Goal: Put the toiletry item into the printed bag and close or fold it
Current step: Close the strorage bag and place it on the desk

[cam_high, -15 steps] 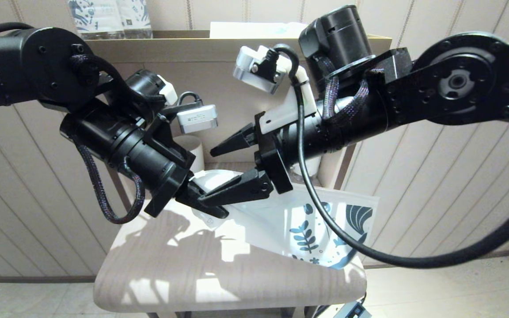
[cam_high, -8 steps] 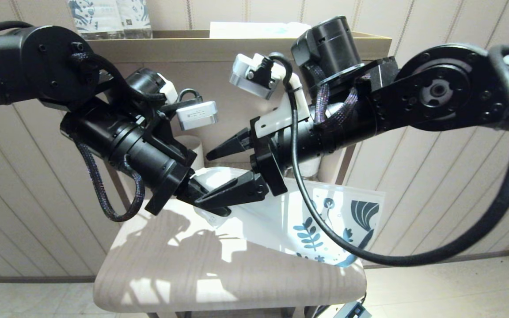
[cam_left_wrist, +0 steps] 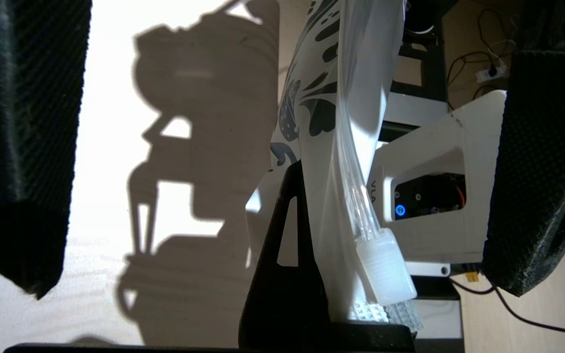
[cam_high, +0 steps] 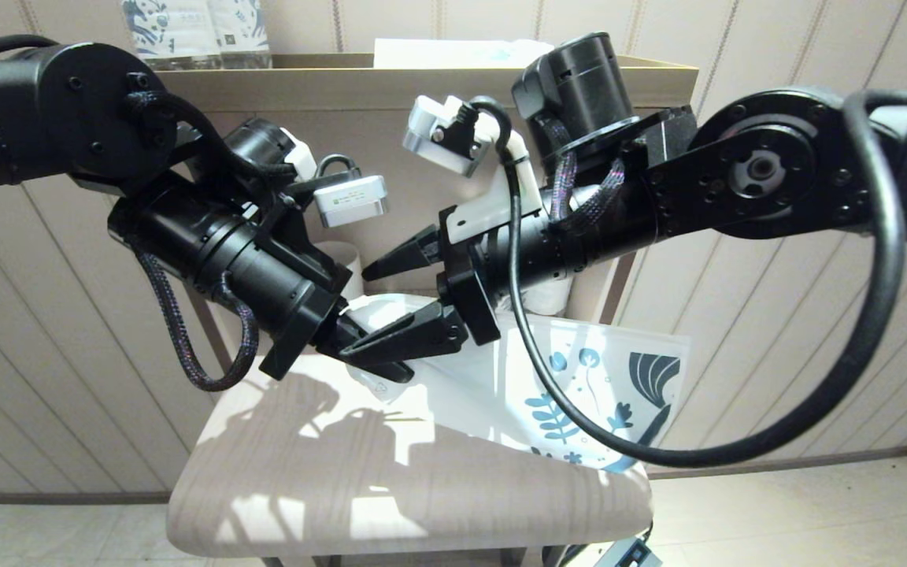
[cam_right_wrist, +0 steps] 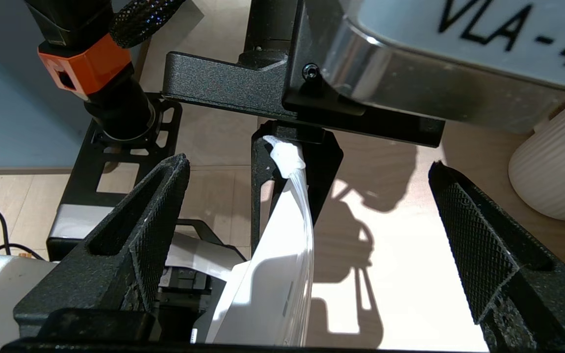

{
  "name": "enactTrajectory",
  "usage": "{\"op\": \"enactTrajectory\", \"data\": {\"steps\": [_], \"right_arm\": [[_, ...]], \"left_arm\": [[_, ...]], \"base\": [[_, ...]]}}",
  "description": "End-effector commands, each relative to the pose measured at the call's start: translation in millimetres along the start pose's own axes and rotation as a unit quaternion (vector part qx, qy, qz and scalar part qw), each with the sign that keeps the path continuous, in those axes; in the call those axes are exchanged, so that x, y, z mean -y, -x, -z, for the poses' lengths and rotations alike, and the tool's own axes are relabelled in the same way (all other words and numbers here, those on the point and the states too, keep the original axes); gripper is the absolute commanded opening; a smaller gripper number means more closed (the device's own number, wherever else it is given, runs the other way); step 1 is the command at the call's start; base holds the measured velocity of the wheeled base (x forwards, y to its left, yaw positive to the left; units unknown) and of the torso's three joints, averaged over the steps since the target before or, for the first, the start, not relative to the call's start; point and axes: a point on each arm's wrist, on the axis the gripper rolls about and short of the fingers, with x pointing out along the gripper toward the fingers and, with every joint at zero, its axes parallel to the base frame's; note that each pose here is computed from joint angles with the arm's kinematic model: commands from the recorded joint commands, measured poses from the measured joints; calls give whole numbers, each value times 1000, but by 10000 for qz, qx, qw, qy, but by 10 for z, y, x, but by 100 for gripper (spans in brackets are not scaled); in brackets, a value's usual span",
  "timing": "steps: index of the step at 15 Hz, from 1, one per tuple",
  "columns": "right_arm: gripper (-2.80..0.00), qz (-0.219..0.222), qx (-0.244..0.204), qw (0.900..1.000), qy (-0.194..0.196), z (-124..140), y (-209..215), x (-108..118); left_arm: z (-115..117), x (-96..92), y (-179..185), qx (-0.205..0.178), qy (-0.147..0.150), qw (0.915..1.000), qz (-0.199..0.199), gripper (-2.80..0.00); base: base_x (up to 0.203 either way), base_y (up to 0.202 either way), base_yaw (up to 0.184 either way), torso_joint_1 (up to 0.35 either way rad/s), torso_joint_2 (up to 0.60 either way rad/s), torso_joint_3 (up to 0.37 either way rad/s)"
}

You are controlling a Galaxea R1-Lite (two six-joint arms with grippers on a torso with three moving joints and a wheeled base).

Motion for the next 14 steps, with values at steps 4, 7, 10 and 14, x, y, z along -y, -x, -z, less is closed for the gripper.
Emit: {"op": "enactTrajectory", "data": {"steps": [4,7,10,14], "right_arm": [[0,65,51,10000,48,-22,63,14],[0,59,41,10000,37,-5,44,27],[0,77,80,9999,74,-20,44,34],[0,87,104,9999,85,-23,39,40]], "left_arm": [[12,-4,-11,-14,19,10000,39,-280],[6,0,-5,2,2,10000,33,-280],[4,-5,-7,17,-4,10000,41,-280],[-2,5,-3,109,34,9998,133,-280]], "base": [[0,0,0,0,0,0],[0,0,0,0,0,0],[0,0,0,0,0,0],[0,0,0,0,0,0]]}}
